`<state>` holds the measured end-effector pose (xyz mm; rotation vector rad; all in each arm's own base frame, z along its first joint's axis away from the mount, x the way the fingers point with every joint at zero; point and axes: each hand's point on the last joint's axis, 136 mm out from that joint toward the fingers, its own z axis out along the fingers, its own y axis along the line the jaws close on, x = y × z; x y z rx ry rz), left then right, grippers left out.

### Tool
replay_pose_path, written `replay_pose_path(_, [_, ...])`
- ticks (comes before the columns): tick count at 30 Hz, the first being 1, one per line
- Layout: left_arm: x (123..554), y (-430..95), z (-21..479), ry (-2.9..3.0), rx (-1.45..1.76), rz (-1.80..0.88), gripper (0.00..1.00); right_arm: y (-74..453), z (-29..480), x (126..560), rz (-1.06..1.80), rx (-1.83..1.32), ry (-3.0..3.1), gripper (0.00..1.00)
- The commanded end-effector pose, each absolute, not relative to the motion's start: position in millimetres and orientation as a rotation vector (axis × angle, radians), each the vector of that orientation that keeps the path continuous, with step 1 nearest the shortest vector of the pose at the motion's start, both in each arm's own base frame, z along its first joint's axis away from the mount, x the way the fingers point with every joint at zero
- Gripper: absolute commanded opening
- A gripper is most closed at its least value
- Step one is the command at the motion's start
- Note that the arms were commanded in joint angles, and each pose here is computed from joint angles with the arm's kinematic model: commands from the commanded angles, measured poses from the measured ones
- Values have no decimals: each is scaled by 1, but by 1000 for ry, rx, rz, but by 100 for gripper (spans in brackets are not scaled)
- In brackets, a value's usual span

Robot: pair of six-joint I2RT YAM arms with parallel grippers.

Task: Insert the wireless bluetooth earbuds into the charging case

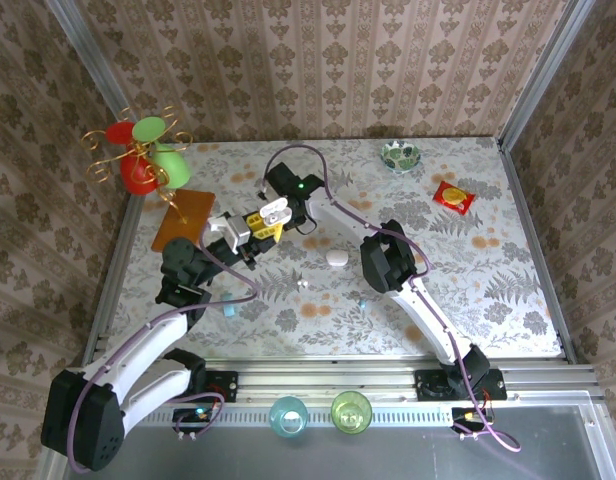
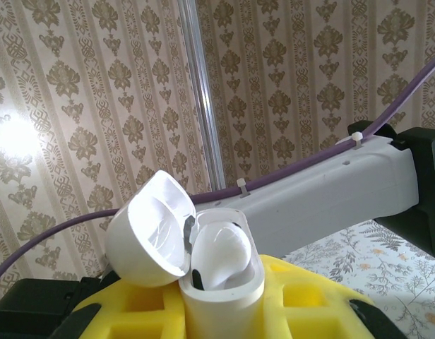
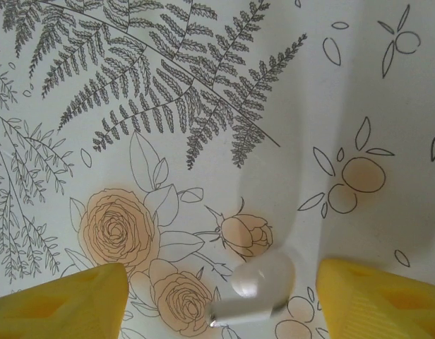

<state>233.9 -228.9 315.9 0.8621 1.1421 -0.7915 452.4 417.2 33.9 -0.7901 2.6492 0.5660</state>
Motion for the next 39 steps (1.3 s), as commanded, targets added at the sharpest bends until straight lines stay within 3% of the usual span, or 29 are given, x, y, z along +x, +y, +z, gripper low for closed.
replay_pose_path(1, [233, -230, 316, 1117, 879, -768, 0, 401, 26, 432, 516, -830, 2739, 69])
replay_pose_path(7, [236, -231, 313, 1122, 878, -766, 0, 399, 21, 435, 494, -798, 2732, 60])
replay_pose_path(15, [239, -233, 311, 1123, 876, -773, 0, 419, 22, 451, 575, -669, 2708, 60])
replay_pose_path(39, [238, -232, 308, 1128, 874, -769, 0, 421, 11, 456, 551, -644, 2718, 21])
